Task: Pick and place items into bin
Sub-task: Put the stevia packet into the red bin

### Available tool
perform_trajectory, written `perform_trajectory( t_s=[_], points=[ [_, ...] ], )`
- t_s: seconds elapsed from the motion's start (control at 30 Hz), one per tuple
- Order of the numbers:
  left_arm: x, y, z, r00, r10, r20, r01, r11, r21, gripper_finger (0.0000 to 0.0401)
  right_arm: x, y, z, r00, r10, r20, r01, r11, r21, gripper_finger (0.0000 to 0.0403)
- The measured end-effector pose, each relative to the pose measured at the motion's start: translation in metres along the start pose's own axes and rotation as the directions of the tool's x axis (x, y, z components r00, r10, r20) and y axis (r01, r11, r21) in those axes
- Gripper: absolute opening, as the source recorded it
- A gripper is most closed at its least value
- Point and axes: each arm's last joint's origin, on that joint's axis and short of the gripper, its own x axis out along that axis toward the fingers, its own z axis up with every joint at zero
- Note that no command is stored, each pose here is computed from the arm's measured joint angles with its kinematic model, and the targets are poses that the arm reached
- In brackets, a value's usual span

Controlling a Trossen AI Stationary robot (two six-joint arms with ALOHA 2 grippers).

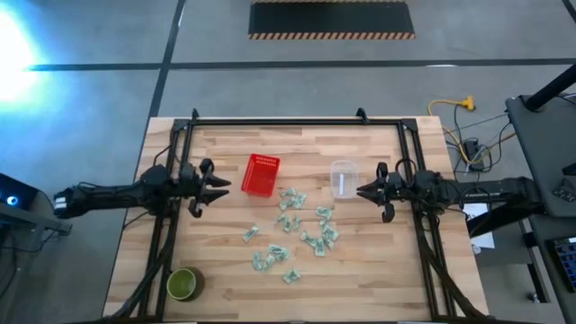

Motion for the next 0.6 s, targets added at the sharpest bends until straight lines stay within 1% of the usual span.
perform_trajectory(
  t_s=[0.1, 0.17, 0.3, 0.4, 0.47, 0.53, 0.6],
  points=[
    [0.011, -0.005, 0.003, 0.998, 0.029, -0.055, -0.029, 1.000, -0.005, 0.0118, 0.000, 0.000, 0.000, 1.000, 0.000, -0.001, 0.000, 1.000, -0.007, 0.0057],
    [0.021, -0.010, 0.005, 0.994, 0.039, -0.103, -0.036, 0.999, 0.031, 0.0118, 0.000, 0.000, 0.000, 1.000, 0.000, -0.001, 0.000, 1.000, -0.030, 0.0057],
    [0.045, -0.023, 0.018, 0.986, 0.026, -0.166, -0.004, 0.991, 0.133, 0.0118, 0.000, 0.000, 0.000, 1.000, 0.000, 0.001, 0.000, 0.999, -0.050, 0.0057],
    [0.066, -0.031, 0.023, 0.973, 0.009, -0.231, 0.032, 0.985, 0.171, 0.0118, 0.000, 0.000, 0.000, 1.000, 0.000, 0.001, 0.000, 0.999, -0.053, 0.0057],
    [0.080, -0.037, 0.028, 0.969, -0.007, -0.249, 0.055, 0.981, 0.188, 0.0118, 0.000, 0.000, 0.000, 1.000, 0.000, 0.001, 0.000, 0.999, -0.053, 0.0057],
    [0.092, -0.041, 0.026, 0.948, 0.017, -0.318, 0.049, 0.979, 0.197, 0.0118, 0.000, 0.000, 0.000, 1.000, 0.000, 0.001, 0.000, 0.999, -0.053, 0.0057],
    [0.101, -0.043, 0.020, 0.903, 0.084, -0.421, 0.010, 0.976, 0.217, 0.0118, 0.000, 0.000, 0.000, 1.000, 0.000, 0.001, 0.000, 0.999, -0.052, 0.0057]
  ],
)
